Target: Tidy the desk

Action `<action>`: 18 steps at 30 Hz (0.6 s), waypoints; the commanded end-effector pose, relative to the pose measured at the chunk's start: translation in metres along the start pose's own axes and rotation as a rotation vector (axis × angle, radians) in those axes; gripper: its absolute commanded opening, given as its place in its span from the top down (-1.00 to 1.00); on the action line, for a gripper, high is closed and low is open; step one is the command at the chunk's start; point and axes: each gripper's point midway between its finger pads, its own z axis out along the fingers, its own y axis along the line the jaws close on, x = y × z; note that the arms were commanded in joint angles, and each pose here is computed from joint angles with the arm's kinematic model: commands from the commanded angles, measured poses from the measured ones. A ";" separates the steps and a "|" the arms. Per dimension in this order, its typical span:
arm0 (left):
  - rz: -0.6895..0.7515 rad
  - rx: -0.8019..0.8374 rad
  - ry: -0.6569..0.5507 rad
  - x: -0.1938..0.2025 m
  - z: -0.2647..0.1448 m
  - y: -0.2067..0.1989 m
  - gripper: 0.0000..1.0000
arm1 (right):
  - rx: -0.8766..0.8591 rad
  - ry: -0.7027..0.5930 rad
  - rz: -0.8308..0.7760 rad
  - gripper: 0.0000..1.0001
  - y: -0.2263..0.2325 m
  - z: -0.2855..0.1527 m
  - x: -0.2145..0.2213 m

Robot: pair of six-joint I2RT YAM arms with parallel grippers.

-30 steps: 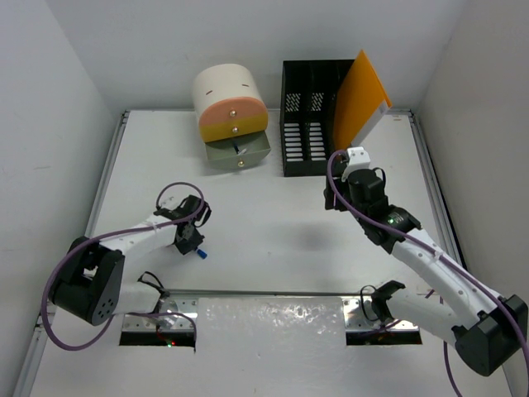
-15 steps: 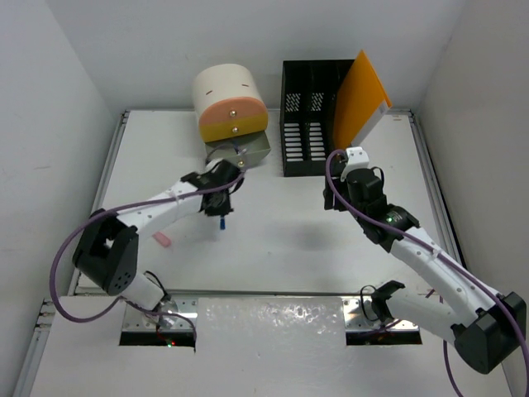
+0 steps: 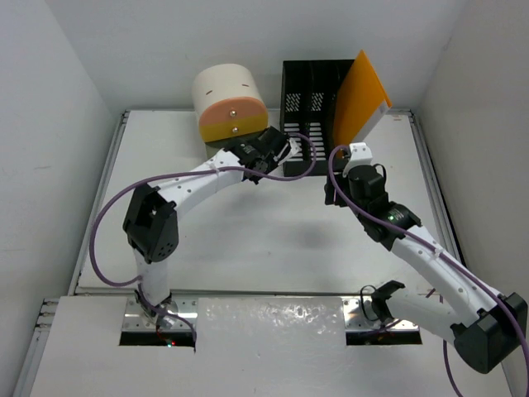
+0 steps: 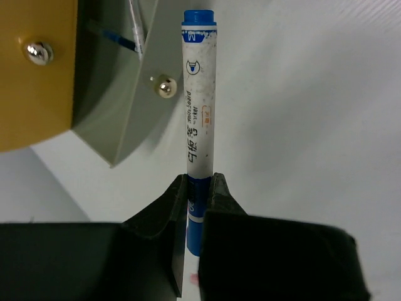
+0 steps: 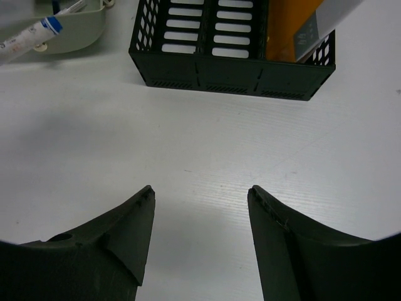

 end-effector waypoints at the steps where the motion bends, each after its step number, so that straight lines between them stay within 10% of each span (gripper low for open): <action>1: 0.278 -0.114 0.000 -0.013 0.003 0.044 1.00 | 0.012 -0.072 0.043 -0.19 -0.001 -0.006 -0.028; 18: 0.431 -0.273 -0.061 -0.028 0.059 0.115 1.00 | 0.041 -0.060 0.052 -0.19 -0.008 -0.011 -0.023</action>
